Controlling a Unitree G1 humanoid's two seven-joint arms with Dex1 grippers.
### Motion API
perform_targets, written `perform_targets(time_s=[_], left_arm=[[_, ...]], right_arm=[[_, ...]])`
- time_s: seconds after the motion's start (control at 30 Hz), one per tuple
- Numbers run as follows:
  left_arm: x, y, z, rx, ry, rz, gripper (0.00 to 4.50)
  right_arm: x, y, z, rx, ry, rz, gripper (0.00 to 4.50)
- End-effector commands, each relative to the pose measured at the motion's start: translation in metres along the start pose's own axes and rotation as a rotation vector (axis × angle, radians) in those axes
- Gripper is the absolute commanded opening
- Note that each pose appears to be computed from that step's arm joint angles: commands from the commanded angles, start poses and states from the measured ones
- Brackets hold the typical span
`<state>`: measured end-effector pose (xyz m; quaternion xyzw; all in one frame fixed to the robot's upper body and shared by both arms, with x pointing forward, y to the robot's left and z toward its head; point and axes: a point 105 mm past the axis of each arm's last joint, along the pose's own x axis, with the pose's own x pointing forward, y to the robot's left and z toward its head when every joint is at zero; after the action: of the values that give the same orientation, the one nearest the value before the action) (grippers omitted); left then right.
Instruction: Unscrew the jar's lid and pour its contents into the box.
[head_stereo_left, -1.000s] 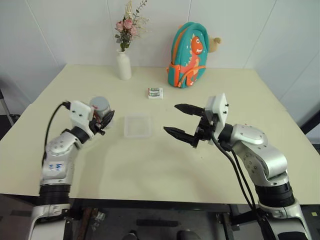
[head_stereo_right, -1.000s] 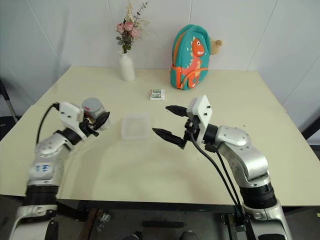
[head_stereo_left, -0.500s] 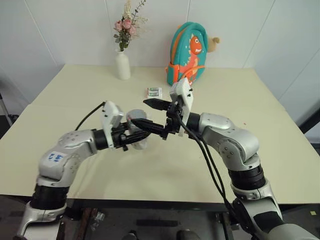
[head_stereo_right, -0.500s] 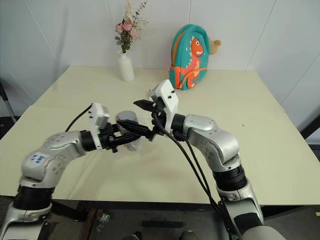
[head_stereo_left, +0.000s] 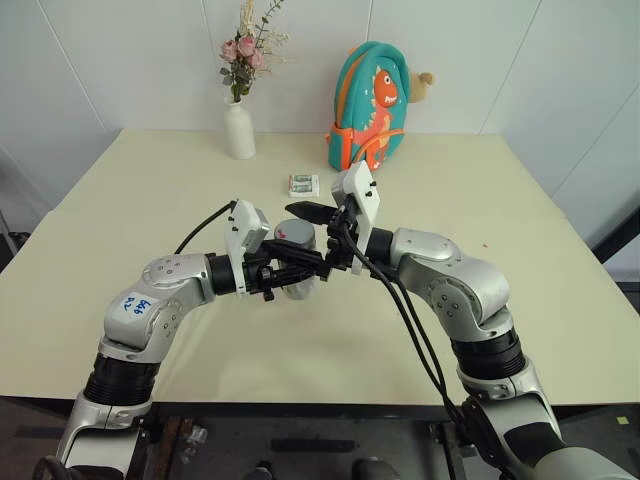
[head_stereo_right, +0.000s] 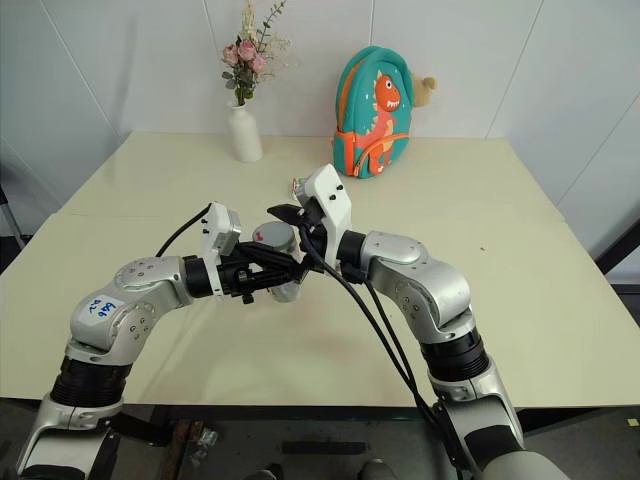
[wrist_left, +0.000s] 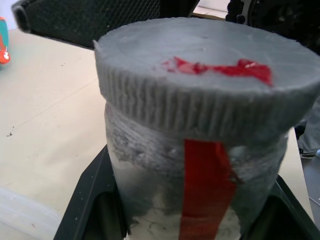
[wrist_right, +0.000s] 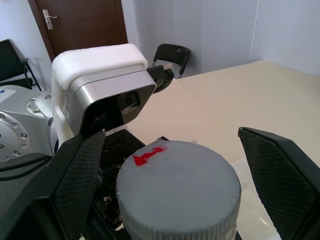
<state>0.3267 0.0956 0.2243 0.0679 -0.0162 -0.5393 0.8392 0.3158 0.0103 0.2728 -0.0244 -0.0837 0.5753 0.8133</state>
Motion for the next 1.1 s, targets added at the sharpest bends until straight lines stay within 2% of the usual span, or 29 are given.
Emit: perform_targets(time_s=[0.03,0.13,0.43,0.6,0.77,1.1], left_arm=[[0.000,-0.001,0.013,0.055,-0.034,-0.010,1.98],[0.000,-0.001,0.013,0.061,-0.032,-0.015,1.98],[-0.005,-0.001,0.008,0.114,0.002,-0.113,1.98],[-0.006,-0.026,0.023,0.159,-0.084,-0.375,1.98],[-0.009,-0.028,0.026,0.157,-0.106,-0.388,1.98],[-0.024,-0.018,0.026,0.169,-0.072,-0.300,1.98]], right_arm=[[-0.004,0.001,0.008,-0.021,-0.034,-0.003,3.58],[-0.005,0.002,0.009,-0.024,-0.038,0.002,2.59],[-0.009,0.010,0.012,-0.044,-0.011,0.161,2.57],[-0.020,0.020,0.009,-0.090,0.056,0.456,2.57],[-0.022,0.008,0.012,-0.107,0.070,0.484,2.57],[-0.027,0.011,0.009,-0.078,0.067,0.503,2.57]])
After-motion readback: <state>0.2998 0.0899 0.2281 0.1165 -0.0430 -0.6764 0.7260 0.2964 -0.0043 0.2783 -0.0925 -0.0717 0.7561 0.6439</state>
